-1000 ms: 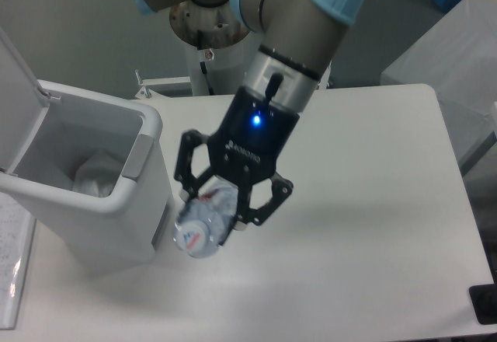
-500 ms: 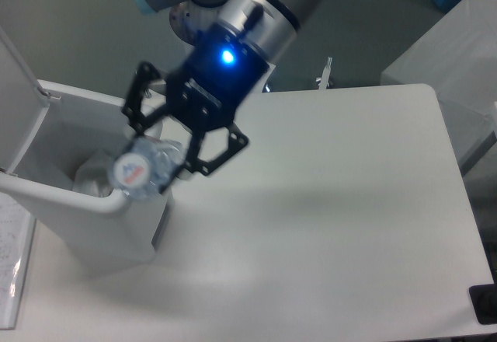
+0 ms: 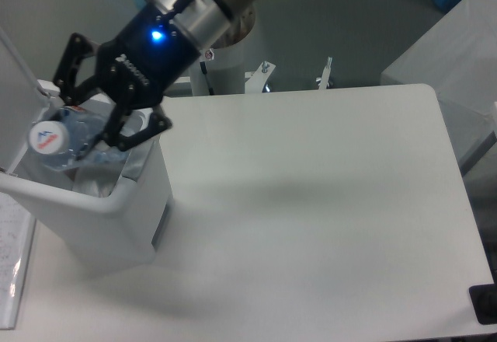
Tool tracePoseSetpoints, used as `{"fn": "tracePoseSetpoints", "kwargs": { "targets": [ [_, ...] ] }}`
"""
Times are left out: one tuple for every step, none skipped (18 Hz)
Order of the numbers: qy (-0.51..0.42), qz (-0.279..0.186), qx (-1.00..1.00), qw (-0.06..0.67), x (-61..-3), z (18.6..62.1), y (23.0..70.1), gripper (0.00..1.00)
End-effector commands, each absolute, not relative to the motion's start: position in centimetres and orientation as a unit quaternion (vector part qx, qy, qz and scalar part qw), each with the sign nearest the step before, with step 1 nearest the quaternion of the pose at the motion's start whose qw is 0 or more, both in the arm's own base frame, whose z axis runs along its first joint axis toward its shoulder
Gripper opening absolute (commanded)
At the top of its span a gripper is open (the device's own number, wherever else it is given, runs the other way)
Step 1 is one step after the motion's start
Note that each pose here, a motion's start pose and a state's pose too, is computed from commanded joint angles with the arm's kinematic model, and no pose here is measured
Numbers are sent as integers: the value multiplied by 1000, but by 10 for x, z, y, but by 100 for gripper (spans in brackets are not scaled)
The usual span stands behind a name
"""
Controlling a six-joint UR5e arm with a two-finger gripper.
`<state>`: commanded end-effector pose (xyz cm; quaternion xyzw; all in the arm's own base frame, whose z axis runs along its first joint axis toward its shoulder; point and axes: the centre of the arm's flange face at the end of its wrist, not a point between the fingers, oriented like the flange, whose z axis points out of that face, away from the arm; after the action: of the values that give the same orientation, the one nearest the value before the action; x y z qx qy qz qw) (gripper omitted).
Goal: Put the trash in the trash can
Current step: 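Carry the bottle over the bin and lower it inside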
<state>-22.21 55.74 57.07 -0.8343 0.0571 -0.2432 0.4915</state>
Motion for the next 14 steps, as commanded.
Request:
{"fn": "tracePoseSetpoints", "kwargs": {
  "targets": [
    [72, -237, -834, 493, -217, 564, 555, 46],
    [92, -229, -833, 495, -213, 554, 554, 48],
    [110, -225, -832, 494, -208, 542, 552, 49],
    [128, -224, -832, 492, -197, 532, 550, 49],
    [138, -221, -831, 491, -192, 524, 545, 49],
    [147, -218, -830, 491, -187, 520, 541, 50],
    [155, -215, -830, 491, -185, 515, 539, 56],
    [162, -211, -828, 493, -183, 516, 537, 73],
    [166, -208, -828, 494, -184, 516, 538, 96],
    [166, -208, -828, 494, -184, 516, 538, 100],
    [167, -208, -828, 494, -185, 515, 539, 100],
    [166, -208, -828, 493, -185, 514, 538, 100],
    [166, -208, -828, 493, -185, 514, 538, 100],
    [166, -207, -829, 493, -185, 515, 539, 100]
  ]
}}
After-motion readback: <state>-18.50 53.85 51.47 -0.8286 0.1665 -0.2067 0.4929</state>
